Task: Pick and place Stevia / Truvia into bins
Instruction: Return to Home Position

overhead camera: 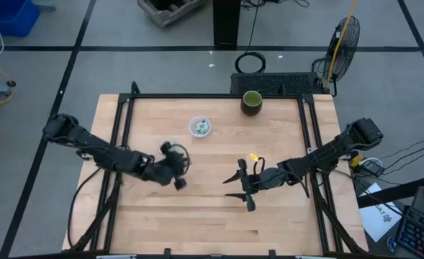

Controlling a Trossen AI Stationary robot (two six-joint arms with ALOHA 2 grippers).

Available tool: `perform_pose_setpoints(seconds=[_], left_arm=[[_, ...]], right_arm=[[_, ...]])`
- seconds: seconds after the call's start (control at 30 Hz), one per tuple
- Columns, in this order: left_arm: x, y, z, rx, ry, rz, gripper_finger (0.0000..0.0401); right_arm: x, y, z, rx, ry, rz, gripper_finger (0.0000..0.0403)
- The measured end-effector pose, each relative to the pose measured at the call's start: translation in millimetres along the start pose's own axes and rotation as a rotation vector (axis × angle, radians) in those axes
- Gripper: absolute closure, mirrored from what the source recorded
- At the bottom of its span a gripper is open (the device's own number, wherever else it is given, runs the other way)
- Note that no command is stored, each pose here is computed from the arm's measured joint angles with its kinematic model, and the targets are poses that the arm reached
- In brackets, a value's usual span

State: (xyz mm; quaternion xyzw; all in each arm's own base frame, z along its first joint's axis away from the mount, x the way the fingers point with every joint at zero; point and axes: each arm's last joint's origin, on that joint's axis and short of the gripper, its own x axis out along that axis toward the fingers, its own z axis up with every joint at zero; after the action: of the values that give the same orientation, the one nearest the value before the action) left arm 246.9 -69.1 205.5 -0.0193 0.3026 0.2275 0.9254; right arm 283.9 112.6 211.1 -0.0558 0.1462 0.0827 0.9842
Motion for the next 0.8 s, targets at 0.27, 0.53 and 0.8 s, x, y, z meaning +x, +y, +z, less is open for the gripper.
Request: perform_pose_setpoints(seconds=[0.27, 0.53, 0.8], left_arm=[[-31, -40, 12, 0.151, -0.207, -0.356, 0.0339], [-46, -52, 19, 0.225, -0.320, -0.537, 0.0339], [-72, -36, 17, 0.221, -0.463, -0.710, 0.0339]], right_arm=[[-7, 1, 1, -0.017, 0.034, 0.003, 0.0345], [-45, 11, 16, -0.061, 0.059, -0.184, 0.0401], [-93, 22, 3, -0.065, -0.061, -0.166, 0.0402]])
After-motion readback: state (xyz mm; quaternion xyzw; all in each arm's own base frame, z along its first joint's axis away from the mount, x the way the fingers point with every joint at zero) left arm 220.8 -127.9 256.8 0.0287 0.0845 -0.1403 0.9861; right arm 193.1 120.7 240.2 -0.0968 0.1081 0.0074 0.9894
